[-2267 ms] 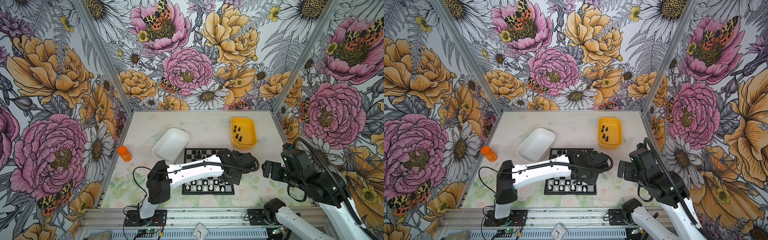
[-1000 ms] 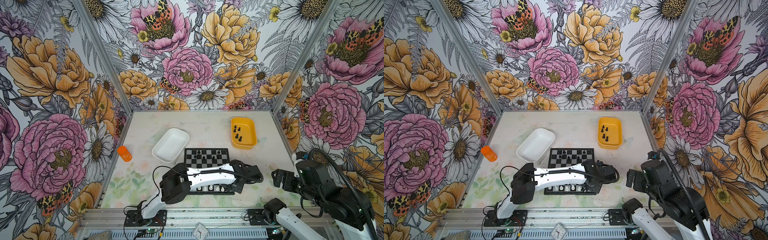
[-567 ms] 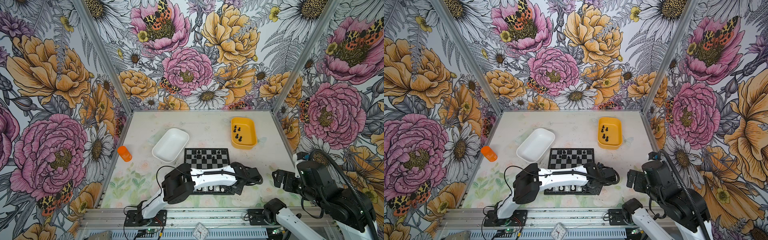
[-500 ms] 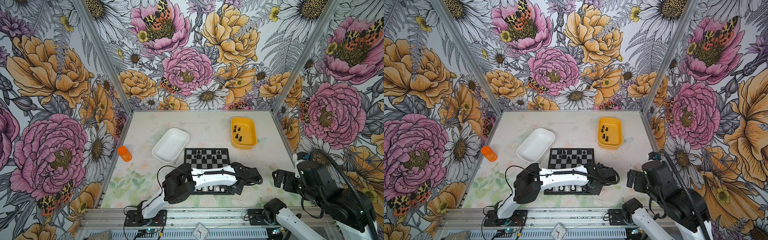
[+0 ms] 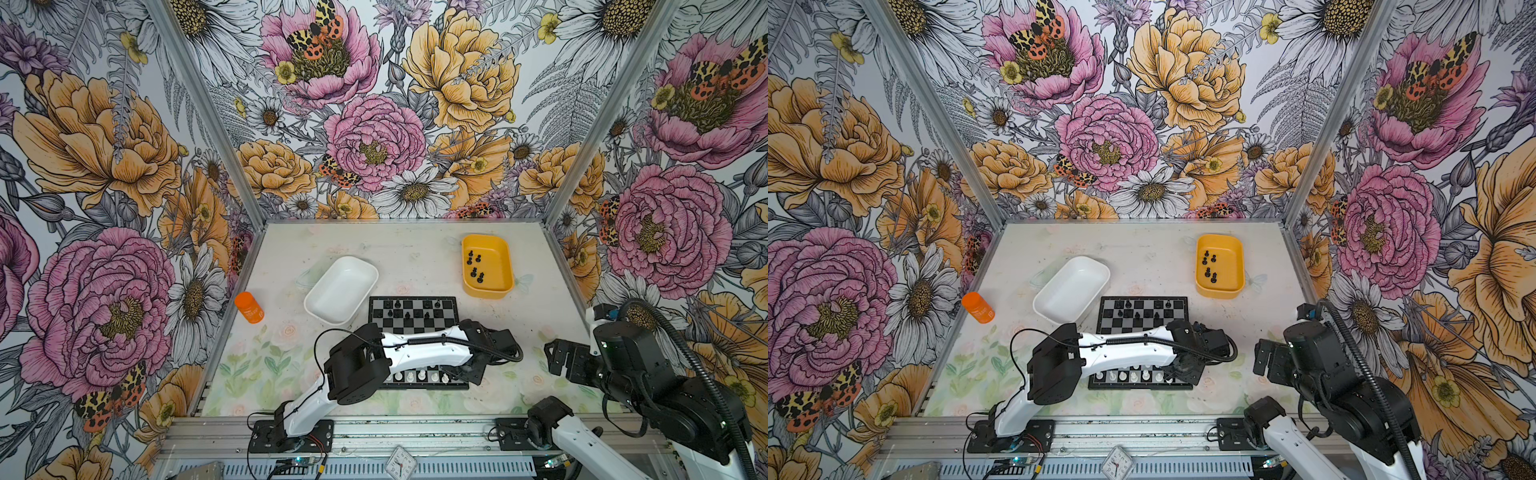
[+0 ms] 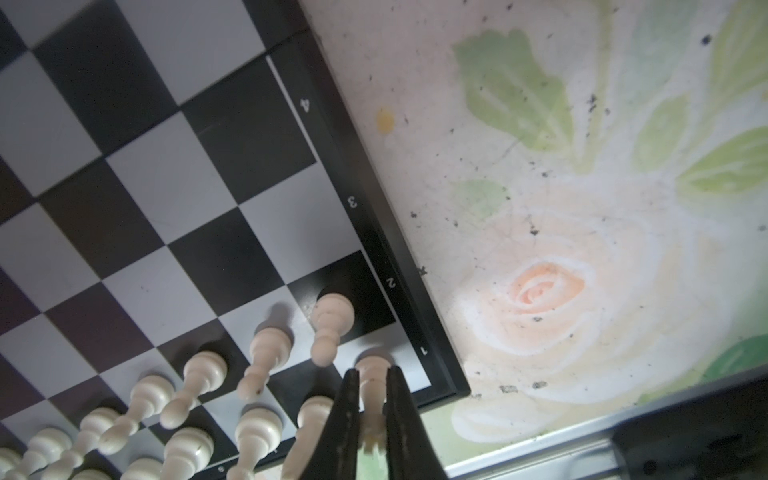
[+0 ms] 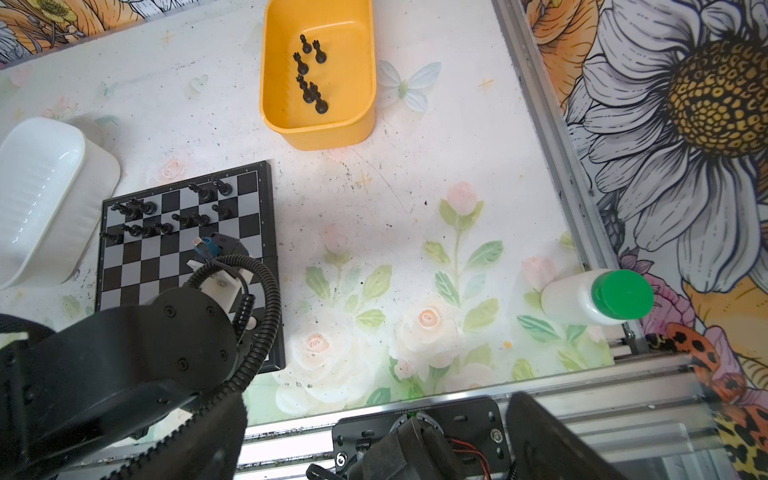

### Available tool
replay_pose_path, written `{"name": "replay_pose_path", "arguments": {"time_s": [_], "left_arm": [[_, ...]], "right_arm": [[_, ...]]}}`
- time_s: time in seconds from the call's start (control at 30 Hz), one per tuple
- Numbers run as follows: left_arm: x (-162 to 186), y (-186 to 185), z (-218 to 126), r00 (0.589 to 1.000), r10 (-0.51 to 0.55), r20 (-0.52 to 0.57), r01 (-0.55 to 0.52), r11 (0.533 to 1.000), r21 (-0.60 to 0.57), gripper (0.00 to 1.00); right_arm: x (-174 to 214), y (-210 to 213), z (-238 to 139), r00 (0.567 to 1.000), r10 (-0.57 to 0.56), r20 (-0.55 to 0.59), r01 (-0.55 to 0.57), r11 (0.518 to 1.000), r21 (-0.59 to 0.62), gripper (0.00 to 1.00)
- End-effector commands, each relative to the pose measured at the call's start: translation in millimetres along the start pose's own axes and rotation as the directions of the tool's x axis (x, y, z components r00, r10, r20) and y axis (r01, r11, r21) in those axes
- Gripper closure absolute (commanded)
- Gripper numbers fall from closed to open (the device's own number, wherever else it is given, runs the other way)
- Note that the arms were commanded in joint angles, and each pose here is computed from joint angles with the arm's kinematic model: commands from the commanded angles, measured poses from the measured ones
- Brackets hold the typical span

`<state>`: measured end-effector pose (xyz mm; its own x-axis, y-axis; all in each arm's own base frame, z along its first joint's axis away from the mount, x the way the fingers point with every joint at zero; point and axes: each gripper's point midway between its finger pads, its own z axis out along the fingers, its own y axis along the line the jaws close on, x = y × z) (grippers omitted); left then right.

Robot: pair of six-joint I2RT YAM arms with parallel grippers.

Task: Set up the chess pieces on the board
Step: 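Lower the white piece onto the back row and open the left gripper, then raise the left gripper from the board while the right gripper moves over the yellow tray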

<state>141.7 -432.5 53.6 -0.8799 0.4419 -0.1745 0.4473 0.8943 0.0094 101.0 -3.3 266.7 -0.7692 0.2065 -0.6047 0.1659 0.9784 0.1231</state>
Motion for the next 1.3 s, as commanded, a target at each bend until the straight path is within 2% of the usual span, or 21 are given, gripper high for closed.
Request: {"name": "replay_pose_path", "arguments": {"time_s": [0.0,0.23,0.67,0.8,0.9,0.97,1.07,1.13,1.17,1.27], "left_arm": [[-4,-6,-3,1.000,0.002,0.006,-0.003,0.999,0.034,0.80],[-6,-10,-15,1.000,0.000,0.026,-0.001,0.999,0.054,0.75],[-19,-11,-58,0.994,-0.031,0.104,0.018,0.993,0.119,0.69],[-29,-10,-82,0.989,-0.050,0.142,0.027,0.986,0.162,0.67],[-46,-4,-112,0.977,-0.085,0.194,0.042,0.976,0.214,0.64],[-62,9,-140,0.962,-0.131,0.240,0.069,0.966,0.251,0.63],[-92,47,-179,0.920,-0.225,0.319,0.135,0.950,0.282,0.60],[-111,83,-201,0.879,-0.300,0.371,0.196,0.936,0.292,0.58],[-120,106,-217,0.848,-0.349,0.398,0.233,0.921,0.311,0.56],[-147,172,-239,0.758,-0.460,0.462,0.349,0.885,0.307,0.49]], "right_arm": [[2,-6,-3,1.000,-0.014,-0.009,0.014,1.000,0.028,0.00],[1,-5,-2,1.000,-0.017,-0.008,0.018,1.000,0.025,0.00],[-5,0,0,0.999,-0.033,0.001,0.033,0.999,0.019,0.00],[-12,4,1,0.999,-0.039,0.009,0.038,0.999,0.014,0.00],[-17,8,4,0.999,-0.041,0.014,0.041,0.999,0.014,0.00],[-22,12,8,0.999,-0.042,0.019,0.042,0.999,0.014,0.00],[-30,21,19,0.999,-0.045,0.029,0.045,0.999,0.003,0.00],[-37,29,31,0.999,-0.043,0.029,0.043,0.999,0.006,0.00],[-43,34,38,0.999,-0.041,0.031,0.041,0.999,0.010,0.00],[-64,53,57,0.998,-0.048,0.047,0.047,0.999,0.006,0.00]]}}
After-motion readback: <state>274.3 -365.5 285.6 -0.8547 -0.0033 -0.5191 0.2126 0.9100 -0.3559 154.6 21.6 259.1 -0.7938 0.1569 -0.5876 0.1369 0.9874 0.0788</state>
